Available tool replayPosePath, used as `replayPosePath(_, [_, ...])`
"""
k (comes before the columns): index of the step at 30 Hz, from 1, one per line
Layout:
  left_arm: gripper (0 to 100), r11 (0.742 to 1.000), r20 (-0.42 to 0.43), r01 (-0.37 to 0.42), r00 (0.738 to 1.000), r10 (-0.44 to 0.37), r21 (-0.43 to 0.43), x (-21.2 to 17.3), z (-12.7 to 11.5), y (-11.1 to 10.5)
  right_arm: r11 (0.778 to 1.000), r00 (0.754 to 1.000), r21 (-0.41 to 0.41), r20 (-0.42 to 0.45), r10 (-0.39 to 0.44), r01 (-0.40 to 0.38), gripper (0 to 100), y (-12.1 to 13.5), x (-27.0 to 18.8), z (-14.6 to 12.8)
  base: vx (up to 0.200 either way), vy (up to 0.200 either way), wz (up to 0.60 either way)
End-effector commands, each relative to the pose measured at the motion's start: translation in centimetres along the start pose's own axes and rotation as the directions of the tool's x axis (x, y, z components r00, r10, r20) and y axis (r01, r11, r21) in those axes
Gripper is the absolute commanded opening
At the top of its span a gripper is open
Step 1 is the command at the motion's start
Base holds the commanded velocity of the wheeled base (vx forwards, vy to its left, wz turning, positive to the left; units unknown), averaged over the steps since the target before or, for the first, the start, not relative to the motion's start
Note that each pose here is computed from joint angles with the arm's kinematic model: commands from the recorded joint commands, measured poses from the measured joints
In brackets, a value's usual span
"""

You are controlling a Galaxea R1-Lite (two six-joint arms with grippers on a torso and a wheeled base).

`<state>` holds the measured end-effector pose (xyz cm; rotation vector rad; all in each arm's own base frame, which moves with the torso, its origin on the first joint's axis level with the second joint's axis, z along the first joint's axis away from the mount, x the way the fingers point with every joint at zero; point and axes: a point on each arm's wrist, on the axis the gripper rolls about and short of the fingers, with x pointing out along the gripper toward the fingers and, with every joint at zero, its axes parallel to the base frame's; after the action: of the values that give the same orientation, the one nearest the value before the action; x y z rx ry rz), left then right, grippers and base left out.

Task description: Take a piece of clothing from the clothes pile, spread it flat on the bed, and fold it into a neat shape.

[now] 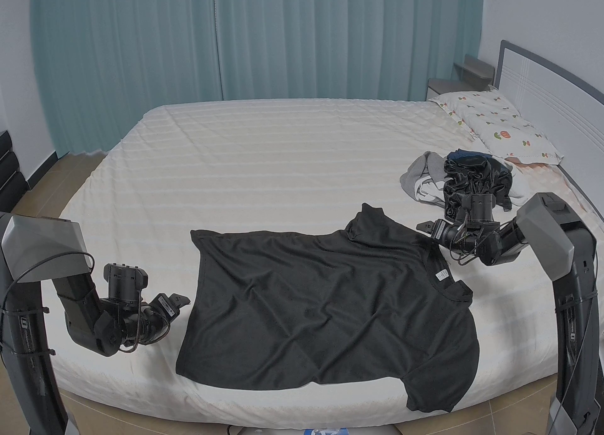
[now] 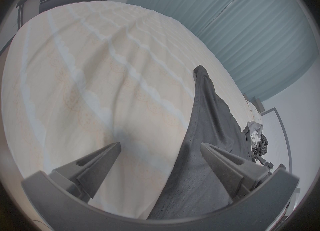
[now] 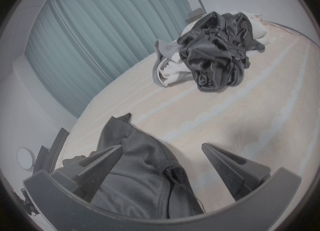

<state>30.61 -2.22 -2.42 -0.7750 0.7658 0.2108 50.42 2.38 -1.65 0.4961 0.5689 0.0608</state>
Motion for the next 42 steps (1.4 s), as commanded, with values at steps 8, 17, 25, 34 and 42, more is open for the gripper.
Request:
replayPosePath(8, [100, 1.0, -0.015, -0.014, 1.0, 0.014, 0.002, 0.3, -0.4, 0.3, 0.999, 1.0, 0.051, 0.025, -0.013, 0.012, 0, -1.8, 1.5, -0.4, 0.0, 0.0, 0.0])
replayPosePath(17, [100, 1.0, -0.016, -0.016, 1.0, 0.016, 0.004, 0.3, -0.5, 0.3, 0.995, 0.998, 0.1, 0.054, -0.036, 0.03, 0, -3.3, 0.1, 0.4, 0.0, 0.0, 0.0])
replayPosePath(25, [100, 1.0, -0.015, -0.016, 1.0, 0.016, 0.006, 0.3, -0.5, 0.2, 0.994, 0.997, 0.101, 0.073, -0.039, 0.032, 0, -3.6, 0.0, 0.6, 0.0, 0.0, 0.0])
replayPosePath(34, [100, 1.0, -0.015, -0.016, 1.0, 0.016, 0.006, 0.3, -0.5, 0.2, 0.991, 0.992, 0.12, 0.111, -0.068, 0.054, 0, -5.1, -0.8, 1.4, 0.0, 0.0, 0.0])
replayPosePath(42, [100, 1.0, -0.02, -0.018, 1.0, 0.018, 0.007, 0.0, -0.7, 0.3, 0.991, 0.992, 0.121, 0.106, -0.075, 0.062, 100, -5.2, -0.8, 1.0, 0.0, 0.0, 0.0])
